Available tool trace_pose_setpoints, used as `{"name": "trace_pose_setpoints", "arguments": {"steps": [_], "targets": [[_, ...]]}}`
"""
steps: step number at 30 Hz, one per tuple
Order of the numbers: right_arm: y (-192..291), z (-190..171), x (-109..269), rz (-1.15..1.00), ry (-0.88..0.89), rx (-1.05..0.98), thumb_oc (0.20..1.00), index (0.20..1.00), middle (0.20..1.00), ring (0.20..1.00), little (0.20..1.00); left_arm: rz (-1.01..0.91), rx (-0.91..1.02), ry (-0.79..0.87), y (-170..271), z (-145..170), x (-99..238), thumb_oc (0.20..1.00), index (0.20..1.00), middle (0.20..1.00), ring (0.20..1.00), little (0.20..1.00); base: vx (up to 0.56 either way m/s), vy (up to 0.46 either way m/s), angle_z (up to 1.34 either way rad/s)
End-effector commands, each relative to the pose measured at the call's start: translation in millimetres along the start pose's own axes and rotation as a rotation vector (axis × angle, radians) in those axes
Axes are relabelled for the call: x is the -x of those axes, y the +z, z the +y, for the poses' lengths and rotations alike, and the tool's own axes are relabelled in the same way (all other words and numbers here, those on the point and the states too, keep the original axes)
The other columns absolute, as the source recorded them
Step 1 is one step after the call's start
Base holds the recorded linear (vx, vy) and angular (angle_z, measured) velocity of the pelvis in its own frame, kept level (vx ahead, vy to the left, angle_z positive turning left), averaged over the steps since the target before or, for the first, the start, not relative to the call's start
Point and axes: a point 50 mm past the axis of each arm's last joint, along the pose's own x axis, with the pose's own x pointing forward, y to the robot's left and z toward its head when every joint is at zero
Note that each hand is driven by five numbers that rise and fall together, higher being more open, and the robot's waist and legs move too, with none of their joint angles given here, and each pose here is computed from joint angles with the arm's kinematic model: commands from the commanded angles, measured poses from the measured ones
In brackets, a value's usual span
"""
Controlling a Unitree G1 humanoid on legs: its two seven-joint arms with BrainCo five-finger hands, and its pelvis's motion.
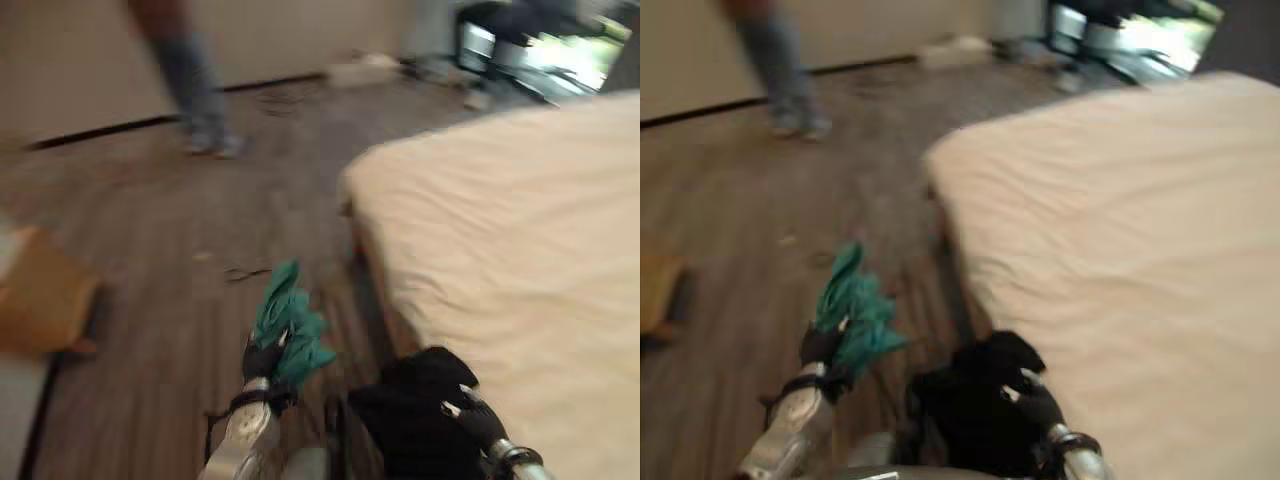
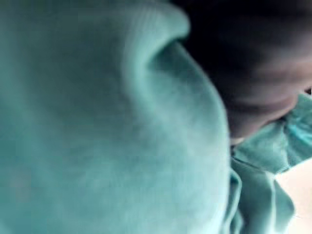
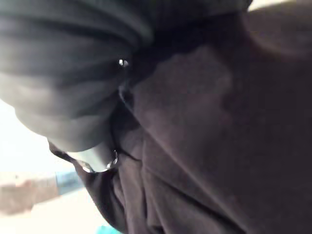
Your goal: Tidy up the quilt and then pick up the clothes from the bed and put them into the laundry hamper.
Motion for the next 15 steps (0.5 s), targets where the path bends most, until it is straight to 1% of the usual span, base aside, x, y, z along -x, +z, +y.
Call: {"name": "trace_pose_setpoints", "arguments": {"steps": [1, 6, 9, 12, 13, 15], "targets": [[40, 0, -9, -0.209, 0.054, 0.021, 0.2, 0.2, 0.2, 0.2, 0.2, -0.156, 0.072, -0.096, 28, -11, 4, 0.2, 0.2, 0.2, 0.2, 0.2, -0.3, 0.201, 1.24], [42, 1, -16, -0.196, 0.034, -0.035, 0.2, 0.2, 0.2, 0.2, 0.2, -0.143, 0.022, -0.092, 26, -6, 7, 0.2, 0.2, 0.2, 0.2, 0.2, -0.07, 0.119, 0.83], [39, 1, -20, -0.191, -0.012, -0.071, 0.2, 0.2, 0.2, 0.2, 0.2, -0.118, -0.003, -0.139, 23, -8, 7, 0.2, 0.2, 0.2, 0.2, 0.2, -0.03, 0.176, 0.86], [44, 6, -17, -0.255, -0.031, -0.043, 0.2, 0.2, 0.2, 0.2, 0.2, -0.144, -0.048, -0.2, 20, -13, 9, 0.2, 0.2, 0.2, 0.2, 0.2, -0.16, 0.104, 0.84], [44, 5, -17, -0.255, -0.031, -0.041, 0.2, 0.2, 0.2, 0.2, 0.2, -0.149, -0.048, -0.197, 20, -12, 10, 0.2, 0.2, 0.2, 0.2, 0.2, -0.11, 0.043, 0.68], [45, 2, -15, -0.264, -0.037, -0.042, 0.2, 0.2, 0.2, 0.2, 0.2, -0.183, -0.035, -0.187, 26, -13, 10, 0.2, 0.2, 0.2, 0.2, 0.2, -0.06, 0.018, -0.03]]}}
